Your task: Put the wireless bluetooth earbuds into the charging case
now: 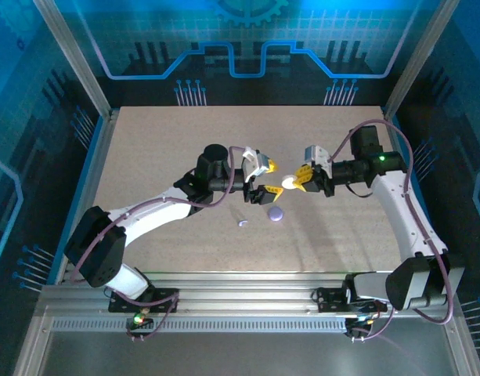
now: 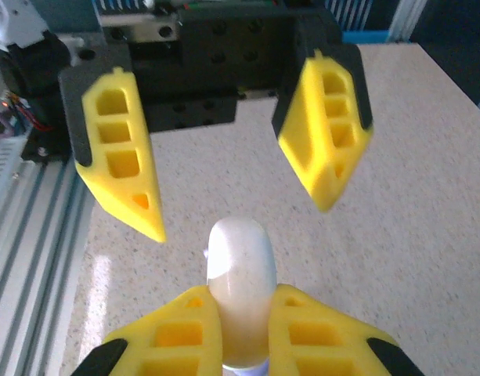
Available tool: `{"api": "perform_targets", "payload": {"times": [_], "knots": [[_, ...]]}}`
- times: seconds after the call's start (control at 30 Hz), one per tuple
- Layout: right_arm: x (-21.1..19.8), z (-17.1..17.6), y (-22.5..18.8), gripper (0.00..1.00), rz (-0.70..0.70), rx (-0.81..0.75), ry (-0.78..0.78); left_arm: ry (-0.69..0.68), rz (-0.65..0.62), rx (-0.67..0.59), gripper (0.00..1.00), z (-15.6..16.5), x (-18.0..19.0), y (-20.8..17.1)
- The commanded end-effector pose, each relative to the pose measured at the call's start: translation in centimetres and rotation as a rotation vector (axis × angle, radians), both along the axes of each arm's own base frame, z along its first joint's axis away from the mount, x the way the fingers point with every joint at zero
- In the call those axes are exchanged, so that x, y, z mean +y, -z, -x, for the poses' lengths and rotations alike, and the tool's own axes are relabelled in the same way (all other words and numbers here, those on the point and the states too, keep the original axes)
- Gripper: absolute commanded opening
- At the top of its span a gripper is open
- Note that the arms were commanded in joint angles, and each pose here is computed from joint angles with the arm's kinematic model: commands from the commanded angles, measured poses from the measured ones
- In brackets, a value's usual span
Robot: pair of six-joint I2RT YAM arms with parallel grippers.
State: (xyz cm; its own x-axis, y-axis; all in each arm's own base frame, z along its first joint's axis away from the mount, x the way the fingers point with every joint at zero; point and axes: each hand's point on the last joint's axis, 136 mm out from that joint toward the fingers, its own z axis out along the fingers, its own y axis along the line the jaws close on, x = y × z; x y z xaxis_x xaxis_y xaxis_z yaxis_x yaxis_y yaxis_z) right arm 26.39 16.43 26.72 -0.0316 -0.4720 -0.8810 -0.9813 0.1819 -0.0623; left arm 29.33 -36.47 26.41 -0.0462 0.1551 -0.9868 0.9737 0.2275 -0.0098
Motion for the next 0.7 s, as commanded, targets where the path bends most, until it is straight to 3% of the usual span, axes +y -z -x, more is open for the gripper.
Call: {"api": "perform_targets", "payload": {"times": [0.0,0.27,0.67], "knots": [[-1.7,-0.8,1.8,0.01,0.069,0.077,0.081,-0.068,-0.029,-0.016,0.75,-0.8,0.6,0.0],[-4.7,-2.6,4.0,0.02,0.181,0.16,0.218,-0.158,-0.09,-0.006,0.77,-2.5,1.1,0.8],[-8.8,-4.2,7.5,0.03,0.313,0.345,0.407,-0.178,-0.175,0.013,0.77,-3.6,0.9,2.2]]}}
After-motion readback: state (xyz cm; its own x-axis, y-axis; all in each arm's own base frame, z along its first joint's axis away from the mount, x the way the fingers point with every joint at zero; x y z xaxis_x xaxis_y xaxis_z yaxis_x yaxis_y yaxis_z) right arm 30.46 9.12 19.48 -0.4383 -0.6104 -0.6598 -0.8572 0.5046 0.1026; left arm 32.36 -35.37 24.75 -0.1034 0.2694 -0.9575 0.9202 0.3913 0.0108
